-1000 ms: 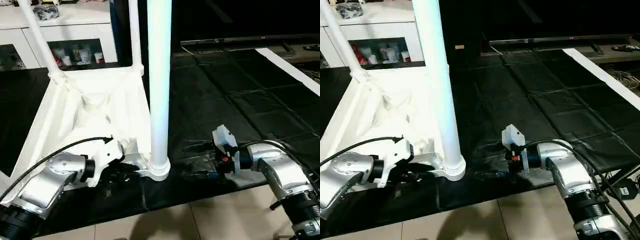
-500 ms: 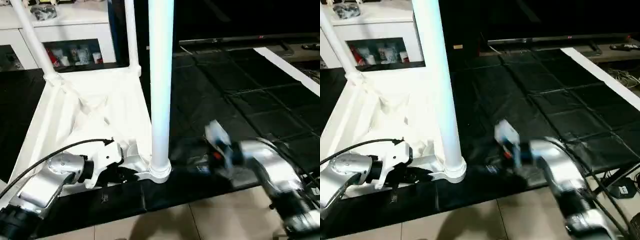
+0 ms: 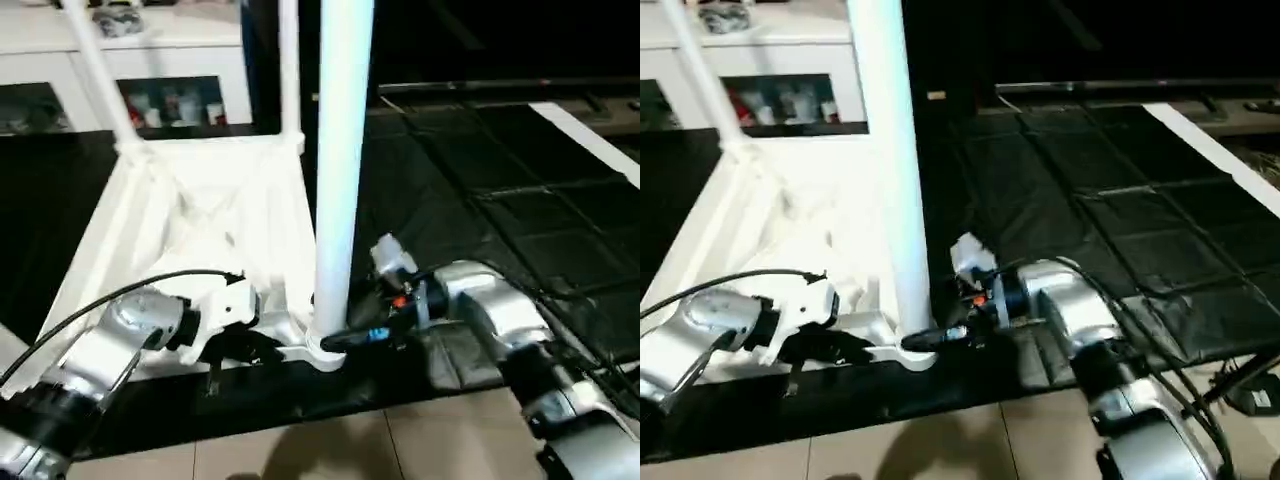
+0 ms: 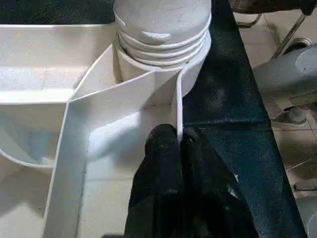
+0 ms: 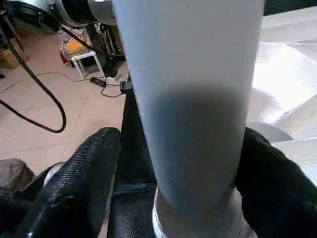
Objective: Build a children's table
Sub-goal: Rotate leg to tighten
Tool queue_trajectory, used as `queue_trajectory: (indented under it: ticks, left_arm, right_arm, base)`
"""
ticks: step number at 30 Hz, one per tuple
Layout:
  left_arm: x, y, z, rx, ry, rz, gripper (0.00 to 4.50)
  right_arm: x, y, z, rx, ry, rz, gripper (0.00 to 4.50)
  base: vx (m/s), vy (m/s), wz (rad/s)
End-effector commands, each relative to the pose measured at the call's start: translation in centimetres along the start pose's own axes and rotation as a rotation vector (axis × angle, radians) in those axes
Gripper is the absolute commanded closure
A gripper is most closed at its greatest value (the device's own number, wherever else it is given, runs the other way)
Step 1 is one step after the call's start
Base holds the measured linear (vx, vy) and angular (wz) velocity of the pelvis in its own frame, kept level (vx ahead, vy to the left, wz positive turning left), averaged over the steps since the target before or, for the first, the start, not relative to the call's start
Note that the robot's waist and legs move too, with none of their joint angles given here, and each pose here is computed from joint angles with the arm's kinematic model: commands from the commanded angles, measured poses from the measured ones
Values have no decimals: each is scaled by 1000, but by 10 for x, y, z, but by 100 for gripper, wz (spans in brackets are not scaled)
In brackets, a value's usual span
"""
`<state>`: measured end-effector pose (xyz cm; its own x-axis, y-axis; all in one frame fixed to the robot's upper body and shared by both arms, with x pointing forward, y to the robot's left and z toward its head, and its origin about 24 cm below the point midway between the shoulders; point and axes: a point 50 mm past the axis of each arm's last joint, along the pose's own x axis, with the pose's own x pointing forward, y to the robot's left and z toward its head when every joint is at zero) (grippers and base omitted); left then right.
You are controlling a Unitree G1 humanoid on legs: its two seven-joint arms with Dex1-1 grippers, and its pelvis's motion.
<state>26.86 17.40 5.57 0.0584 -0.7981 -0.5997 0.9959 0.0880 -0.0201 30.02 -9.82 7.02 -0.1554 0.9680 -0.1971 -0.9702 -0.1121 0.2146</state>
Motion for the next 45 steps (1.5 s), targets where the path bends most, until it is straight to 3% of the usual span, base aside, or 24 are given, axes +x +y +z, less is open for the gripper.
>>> queue_trajectory:
  ticks: [1, 13, 19, 23, 24, 28, 32, 34, 36, 39, 45]
  left_arm:
    - [8, -3, -1, 23, 38, -71, 450]
    - [8, 3, -5, 9, 58, -51, 450]
    - [9, 12, -6, -39, 53, 19, 450]
    - [12, 22, 2, -93, -6, 100, 450]
    - [15, 34, 12, -133, -60, 189, 450]
    - [21, 46, 24, -180, -115, 279, 450]
    - [30, 62, 35, -240, -162, 411, 450]
    - [39, 76, 45, -290, -180, 544, 450]
    - [41, 79, 47, -302, -181, 569, 450]
    - [47, 85, 53, -315, -162, 641, 450]
    - [47, 85, 53, -315, -162, 641, 450]
  right_arm:
    - [2, -4, 4, -18, 26, 17, 121]
    - [10, -11, 2, 0, 34, 27, 224]
    - [11, -12, 0, 5, 21, 27, 239]
    - [11, -18, 1, 1, -16, -40, 241]
    - [9, -27, 0, -16, -30, -197, 241]
    - [6, -40, -5, -5, -24, -406, 248]
    - [4, -48, -9, 65, -64, -583, 251]
    - [11, -56, -14, 160, -113, -759, 252]
    - [15, -58, -15, 194, -129, -815, 252]
    - [36, -67, -12, 332, -214, -1008, 252]
    - [36, -67, -12, 332, -214, -1008, 252]
  base:
    - [0, 0, 0]
    - [0, 0, 0]
    - [0, 0, 0]
    - [0, 0, 0]
    - [0, 0, 0]
    - [0, 0, 0]
    - [0, 0, 0]
    - [0, 0, 0]
    - [0, 0, 0]
    - [0, 0, 0]
    - [0, 0, 0]
